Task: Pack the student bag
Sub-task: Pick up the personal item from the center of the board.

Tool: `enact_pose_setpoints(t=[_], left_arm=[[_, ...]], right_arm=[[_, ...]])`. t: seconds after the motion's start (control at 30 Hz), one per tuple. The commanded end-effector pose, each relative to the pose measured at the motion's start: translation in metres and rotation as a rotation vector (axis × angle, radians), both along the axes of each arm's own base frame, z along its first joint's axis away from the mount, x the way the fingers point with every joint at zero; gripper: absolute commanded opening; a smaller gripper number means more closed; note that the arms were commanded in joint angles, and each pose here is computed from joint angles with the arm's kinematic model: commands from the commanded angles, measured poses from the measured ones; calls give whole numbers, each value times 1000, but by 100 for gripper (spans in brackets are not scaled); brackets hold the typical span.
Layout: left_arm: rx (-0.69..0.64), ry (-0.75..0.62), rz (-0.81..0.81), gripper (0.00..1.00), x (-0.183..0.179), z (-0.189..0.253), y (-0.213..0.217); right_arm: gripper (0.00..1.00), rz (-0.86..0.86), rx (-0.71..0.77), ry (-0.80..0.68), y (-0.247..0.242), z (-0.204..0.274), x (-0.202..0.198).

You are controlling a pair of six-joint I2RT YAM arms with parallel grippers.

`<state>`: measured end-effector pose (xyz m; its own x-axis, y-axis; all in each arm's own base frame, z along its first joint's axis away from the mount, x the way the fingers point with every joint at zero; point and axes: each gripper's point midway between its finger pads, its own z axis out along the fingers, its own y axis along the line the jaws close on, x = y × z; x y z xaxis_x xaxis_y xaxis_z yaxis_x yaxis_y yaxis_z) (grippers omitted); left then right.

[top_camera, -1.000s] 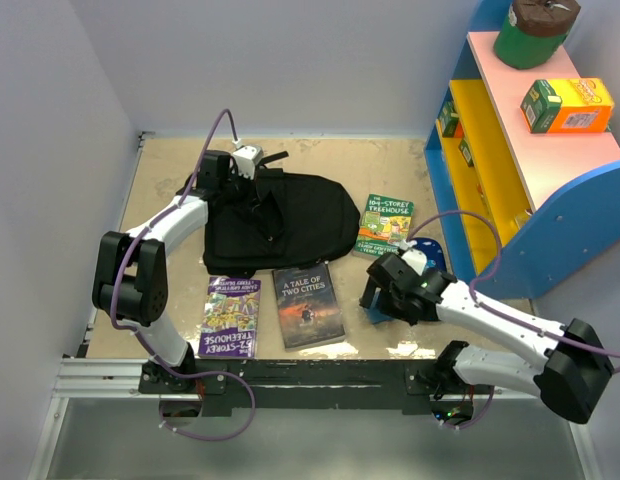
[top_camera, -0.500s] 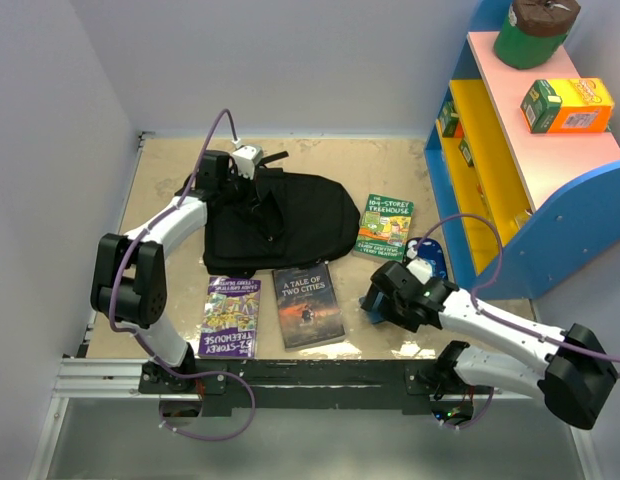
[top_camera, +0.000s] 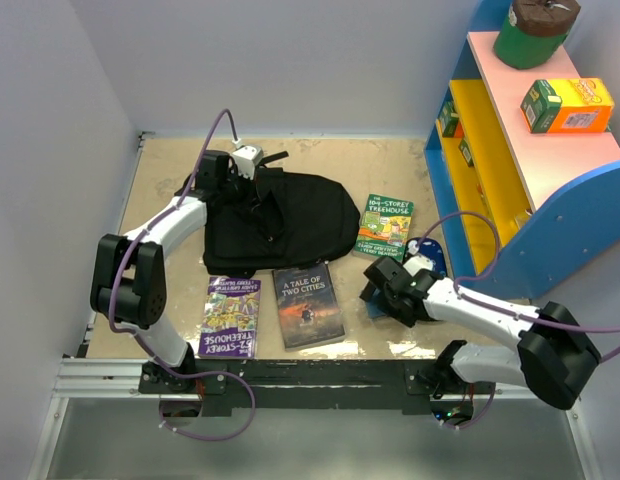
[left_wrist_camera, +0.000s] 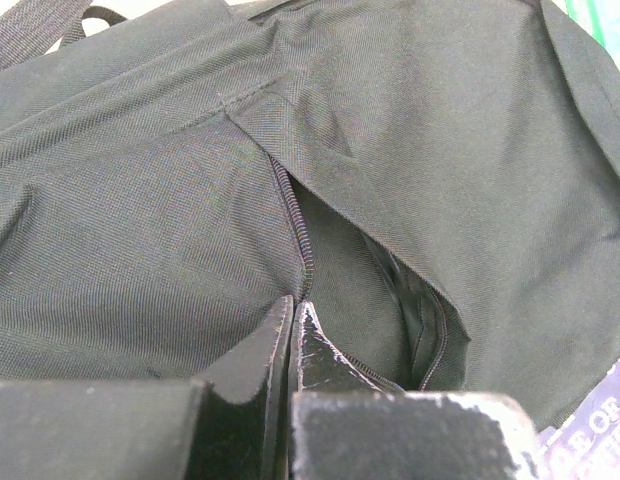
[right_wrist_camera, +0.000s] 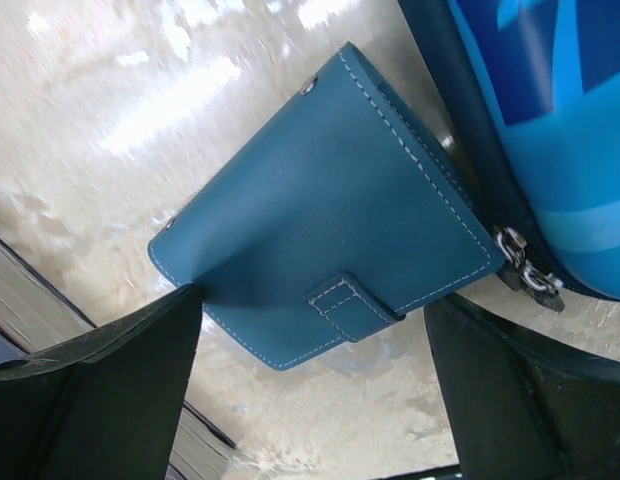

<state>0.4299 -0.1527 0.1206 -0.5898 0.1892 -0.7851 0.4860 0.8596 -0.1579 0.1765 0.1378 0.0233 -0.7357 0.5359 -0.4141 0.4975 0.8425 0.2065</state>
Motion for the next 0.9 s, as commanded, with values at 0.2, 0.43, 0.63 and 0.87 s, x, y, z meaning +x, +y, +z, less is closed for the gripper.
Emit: enact_pose_setpoints(t=[0.2, 0.43, 0.63, 0.87], left_arm=[[-22, -49, -44, 0, -10, 25, -2], [-16, -48, -47, 0, -10, 23, -1], [-17, -51, -48, 0, -10, 25, -2], [-15, -58, -47, 0, -9, 27, -1]], right_arm=[[96, -107, -94, -128, -13, 28, 60], [96, -114, -137, -110, -23, 18, 71], [96, -98, -172, -85, -20, 10, 79], [89, -80, -166, -59, -15, -1, 80]])
